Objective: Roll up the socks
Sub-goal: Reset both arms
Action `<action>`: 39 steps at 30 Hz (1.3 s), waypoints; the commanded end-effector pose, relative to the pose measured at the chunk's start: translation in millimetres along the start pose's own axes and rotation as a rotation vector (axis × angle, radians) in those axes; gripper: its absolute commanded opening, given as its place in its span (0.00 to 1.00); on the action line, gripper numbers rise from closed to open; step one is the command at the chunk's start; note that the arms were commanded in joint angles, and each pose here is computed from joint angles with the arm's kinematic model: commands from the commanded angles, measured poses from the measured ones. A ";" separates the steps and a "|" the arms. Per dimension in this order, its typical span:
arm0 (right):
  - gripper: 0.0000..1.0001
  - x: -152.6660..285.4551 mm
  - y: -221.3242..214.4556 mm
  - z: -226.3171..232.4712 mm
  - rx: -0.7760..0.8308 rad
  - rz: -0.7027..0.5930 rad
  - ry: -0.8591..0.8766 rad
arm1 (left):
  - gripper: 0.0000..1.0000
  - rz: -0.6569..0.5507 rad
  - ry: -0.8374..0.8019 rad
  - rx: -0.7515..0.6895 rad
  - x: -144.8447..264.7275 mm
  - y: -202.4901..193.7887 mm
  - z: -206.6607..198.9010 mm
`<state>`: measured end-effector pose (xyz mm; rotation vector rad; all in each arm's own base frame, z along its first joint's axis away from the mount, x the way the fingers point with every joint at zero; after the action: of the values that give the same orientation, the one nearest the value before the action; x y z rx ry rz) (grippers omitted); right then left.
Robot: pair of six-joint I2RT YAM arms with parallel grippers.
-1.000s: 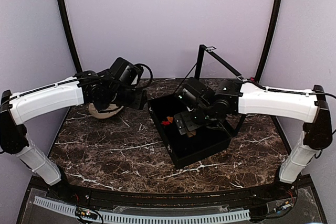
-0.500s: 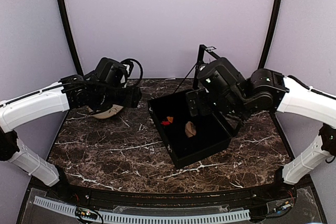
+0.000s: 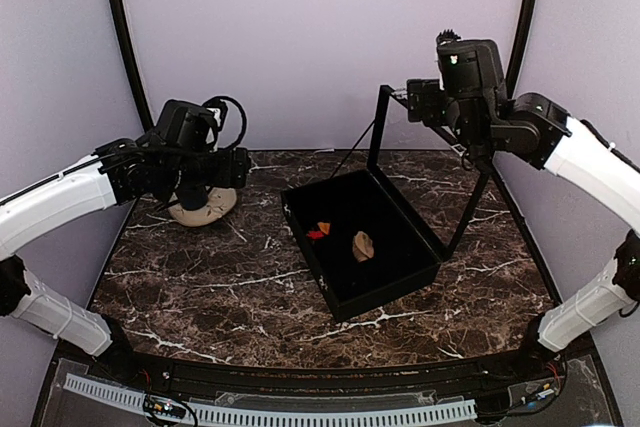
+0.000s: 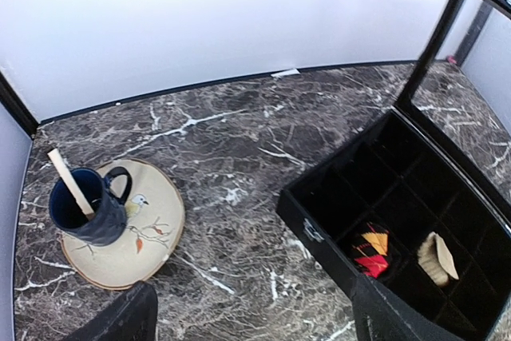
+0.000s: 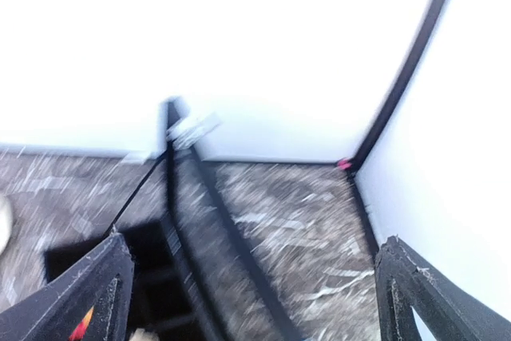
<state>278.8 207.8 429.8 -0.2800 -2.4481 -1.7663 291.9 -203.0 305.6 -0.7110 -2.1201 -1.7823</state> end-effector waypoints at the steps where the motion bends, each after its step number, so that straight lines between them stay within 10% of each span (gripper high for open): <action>1: 1.00 -31.3 21.6 -34.8 -0.031 -0.048 -0.154 | 0.88 -0.069 0.029 0.012 6.5 22.4 15.2; 21: 1.00 -164.3 -138.8 -185.5 -0.223 0.282 -0.490 | 0.90 -0.111 0.176 -0.008 -28.1 22.3 59.9; 39: 0.99 -149.3 -272.4 -157.1 -0.285 0.552 -0.401 | 0.90 -0.115 0.166 -0.055 -64.0 -17.2 73.1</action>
<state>372.7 -39.8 186.3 -1.3617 -2.0340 -1.7888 338.3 -146.5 240.8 -0.4778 -2.0001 -1.8636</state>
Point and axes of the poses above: each gripper's point midway between its finger pads, its own x axis back along the fingers, its own z axis along the line the jaws close on, y = z × x, the point moved 5 cm from there along x, back along the fingers, and after that the axes turned 11 degrees about x, right-handed, at the moved point
